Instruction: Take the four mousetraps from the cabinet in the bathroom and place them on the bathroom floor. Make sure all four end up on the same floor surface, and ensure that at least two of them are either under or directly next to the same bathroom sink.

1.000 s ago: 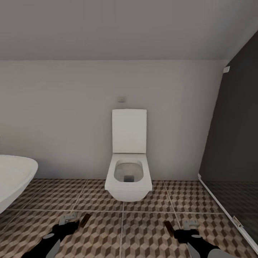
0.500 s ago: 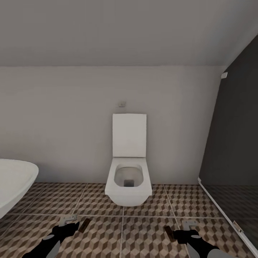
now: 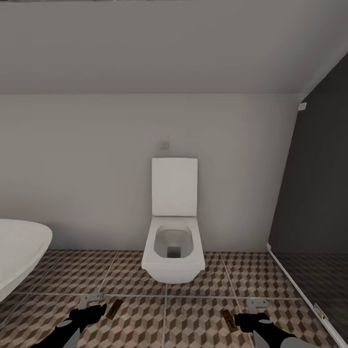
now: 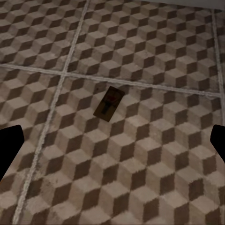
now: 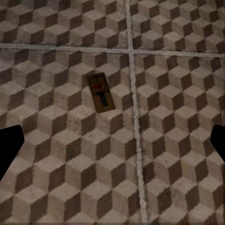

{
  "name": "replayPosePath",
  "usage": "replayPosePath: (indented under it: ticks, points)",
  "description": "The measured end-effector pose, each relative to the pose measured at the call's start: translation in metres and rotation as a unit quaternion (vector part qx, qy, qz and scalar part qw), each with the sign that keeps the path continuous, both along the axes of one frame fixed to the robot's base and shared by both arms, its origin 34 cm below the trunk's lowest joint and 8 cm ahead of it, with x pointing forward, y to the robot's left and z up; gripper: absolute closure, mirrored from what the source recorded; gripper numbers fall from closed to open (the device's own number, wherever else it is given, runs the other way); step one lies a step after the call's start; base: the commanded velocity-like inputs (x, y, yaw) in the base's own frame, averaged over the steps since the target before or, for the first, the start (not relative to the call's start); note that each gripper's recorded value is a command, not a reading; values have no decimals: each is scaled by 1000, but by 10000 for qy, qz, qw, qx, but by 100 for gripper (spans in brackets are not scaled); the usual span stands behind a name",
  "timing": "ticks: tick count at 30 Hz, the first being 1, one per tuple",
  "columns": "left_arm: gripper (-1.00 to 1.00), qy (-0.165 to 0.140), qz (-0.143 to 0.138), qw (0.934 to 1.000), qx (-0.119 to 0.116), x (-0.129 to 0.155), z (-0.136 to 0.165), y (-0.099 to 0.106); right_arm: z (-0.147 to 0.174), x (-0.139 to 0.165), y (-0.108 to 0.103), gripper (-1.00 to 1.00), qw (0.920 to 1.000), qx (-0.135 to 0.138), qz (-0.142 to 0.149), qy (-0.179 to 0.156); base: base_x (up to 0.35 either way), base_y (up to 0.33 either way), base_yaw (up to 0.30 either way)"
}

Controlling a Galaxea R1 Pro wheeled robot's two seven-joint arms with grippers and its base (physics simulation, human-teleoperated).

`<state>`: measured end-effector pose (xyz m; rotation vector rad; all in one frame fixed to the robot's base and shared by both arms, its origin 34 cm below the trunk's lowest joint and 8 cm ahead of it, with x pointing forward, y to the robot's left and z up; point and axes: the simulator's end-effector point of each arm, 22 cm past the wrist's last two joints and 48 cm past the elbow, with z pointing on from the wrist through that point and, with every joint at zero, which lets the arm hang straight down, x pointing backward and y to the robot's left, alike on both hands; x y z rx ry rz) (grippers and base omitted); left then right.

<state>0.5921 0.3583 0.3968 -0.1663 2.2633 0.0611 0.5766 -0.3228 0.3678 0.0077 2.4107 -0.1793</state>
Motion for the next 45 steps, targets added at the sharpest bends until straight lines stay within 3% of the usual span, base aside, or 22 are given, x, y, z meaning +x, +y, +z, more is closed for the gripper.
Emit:
replayPosePath:
  ticks: [12, 22, 30, 37, 45]
  points:
    - [-100, 114, -171, 9995, -234, -3, 16, -9, 21, -1, -3, -100, 10000, -6, -29, 94, 0, 0, 0]
    - [-100, 188, -148, 9991, -361, -4, 32, -11, 36, -4, -6, -100, 9998, -26, -60, 197, 0, 0, 0]
    - [-100, 461, -82, 9982, -383, -20, 31, -8, 49, -8, -13, -100, 9995, -63, -99, 282, 0, 0, 0]
    - [-100, 878, 15, 9953, -406, -49, 19, -4, 60, -10, -17, -100, 9993, -85, -122, 347, 0, 0, 0]
    - [-100, 1183, 90, 9921, -409, -71, 19, 1, 43, -56, -18, -100, 9970, -93, -128, 753, 0, 0, 0]
